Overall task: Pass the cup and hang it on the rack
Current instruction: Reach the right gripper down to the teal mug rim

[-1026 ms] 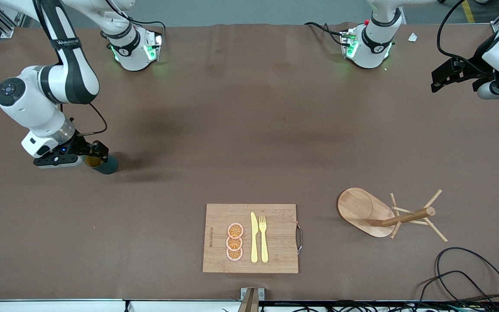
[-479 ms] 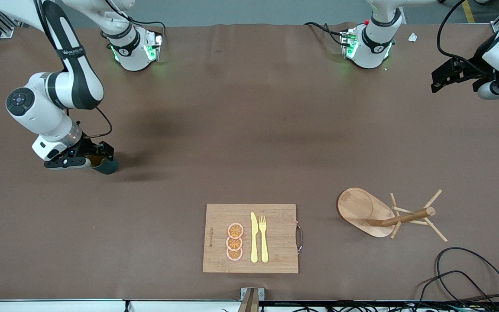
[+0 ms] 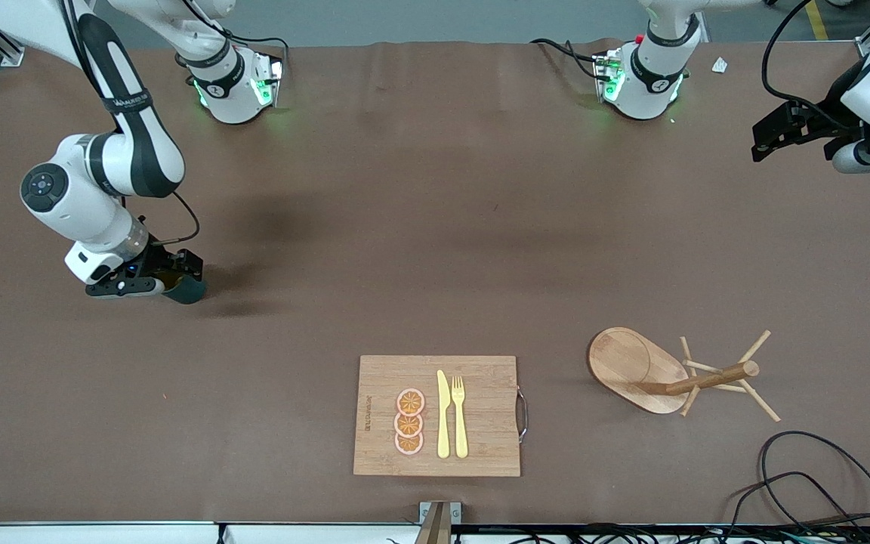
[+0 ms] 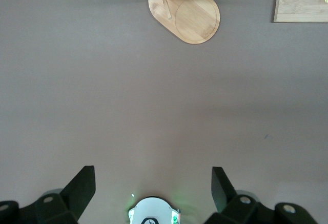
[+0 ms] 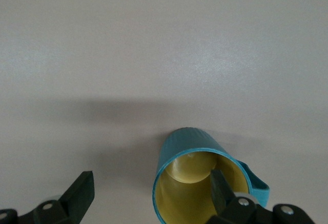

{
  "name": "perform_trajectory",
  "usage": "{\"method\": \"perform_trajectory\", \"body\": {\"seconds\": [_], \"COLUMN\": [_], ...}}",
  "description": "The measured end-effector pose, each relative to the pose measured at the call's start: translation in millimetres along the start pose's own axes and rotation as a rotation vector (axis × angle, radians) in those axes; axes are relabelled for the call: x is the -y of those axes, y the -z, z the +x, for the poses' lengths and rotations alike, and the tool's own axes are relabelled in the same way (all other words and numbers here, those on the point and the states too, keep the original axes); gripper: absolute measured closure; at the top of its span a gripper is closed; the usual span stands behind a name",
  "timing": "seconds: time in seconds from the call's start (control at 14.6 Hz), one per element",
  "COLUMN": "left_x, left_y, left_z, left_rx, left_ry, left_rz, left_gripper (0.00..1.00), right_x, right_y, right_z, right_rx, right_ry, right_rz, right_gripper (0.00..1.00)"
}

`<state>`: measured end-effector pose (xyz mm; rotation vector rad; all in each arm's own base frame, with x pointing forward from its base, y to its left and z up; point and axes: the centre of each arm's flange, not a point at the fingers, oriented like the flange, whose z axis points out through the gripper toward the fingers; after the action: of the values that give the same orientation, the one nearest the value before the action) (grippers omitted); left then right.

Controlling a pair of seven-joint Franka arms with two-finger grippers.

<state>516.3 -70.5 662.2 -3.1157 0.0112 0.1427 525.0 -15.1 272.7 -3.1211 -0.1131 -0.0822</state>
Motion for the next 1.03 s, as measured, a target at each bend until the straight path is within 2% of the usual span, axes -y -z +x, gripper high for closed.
{"method": "perform_trajectory", "body": {"seconds": [1.03], "left_x": [-1], "left_y": [3], "left_z": [-1], "left_rx": [-0.006], "left_ry": [-0.001], "left_rz": [-0.001], "left_gripper": [0.0], "right_x": [-5], "right_y": [-40], "right_z": [-4], "right_rx": [0.029], "right_ry": [-0.012], "right_rz": [0.006], "right_gripper": [0.0]}}
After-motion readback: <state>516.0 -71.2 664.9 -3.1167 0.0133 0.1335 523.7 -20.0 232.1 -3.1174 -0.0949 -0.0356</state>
